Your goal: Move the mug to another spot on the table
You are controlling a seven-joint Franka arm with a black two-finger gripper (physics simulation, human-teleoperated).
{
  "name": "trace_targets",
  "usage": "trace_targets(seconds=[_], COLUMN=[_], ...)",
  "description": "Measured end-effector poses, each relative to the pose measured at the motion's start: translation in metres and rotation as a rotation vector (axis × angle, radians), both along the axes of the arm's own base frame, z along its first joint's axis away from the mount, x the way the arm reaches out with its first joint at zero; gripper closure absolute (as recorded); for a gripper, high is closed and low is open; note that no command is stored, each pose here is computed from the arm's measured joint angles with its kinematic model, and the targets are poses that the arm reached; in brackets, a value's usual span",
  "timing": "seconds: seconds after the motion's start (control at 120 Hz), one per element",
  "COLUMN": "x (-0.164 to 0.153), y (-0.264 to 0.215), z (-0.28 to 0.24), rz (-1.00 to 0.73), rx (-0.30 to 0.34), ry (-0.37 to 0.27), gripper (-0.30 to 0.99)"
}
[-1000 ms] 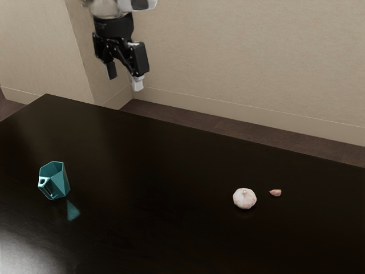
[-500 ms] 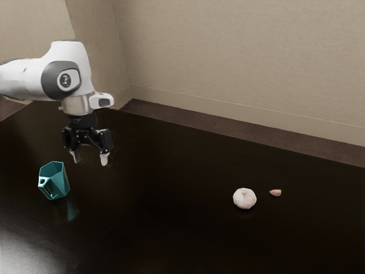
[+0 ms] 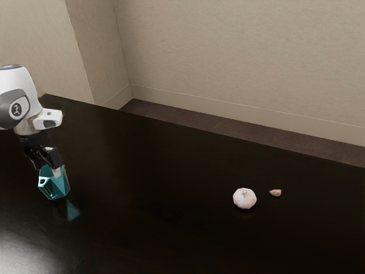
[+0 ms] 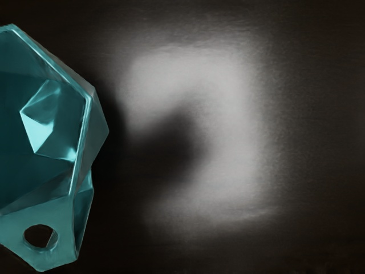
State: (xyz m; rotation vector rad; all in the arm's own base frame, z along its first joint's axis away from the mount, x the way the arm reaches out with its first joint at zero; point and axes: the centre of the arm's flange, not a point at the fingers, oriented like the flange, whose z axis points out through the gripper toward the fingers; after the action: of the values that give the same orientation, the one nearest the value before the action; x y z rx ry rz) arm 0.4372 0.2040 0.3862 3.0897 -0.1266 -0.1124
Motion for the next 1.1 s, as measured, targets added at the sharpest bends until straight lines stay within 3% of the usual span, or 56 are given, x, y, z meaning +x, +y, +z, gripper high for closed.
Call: trace_targets(seconds=[0.125,0.375,0.675,1.1], x=[-0.020,-0.023,-0.019,-0.007], y=[0.024,0.039,0.038,0.047], z=[-0.015,-0.028,-0.045,-0.063], rz=[-0.060,-0.139,-0.011,0.113], rx=[0.003,0.025,-0.003,0.044], ry=[-0.001,-0.012,-0.010,-0.043], gripper=[0.00,0.00,0.00,0.00])
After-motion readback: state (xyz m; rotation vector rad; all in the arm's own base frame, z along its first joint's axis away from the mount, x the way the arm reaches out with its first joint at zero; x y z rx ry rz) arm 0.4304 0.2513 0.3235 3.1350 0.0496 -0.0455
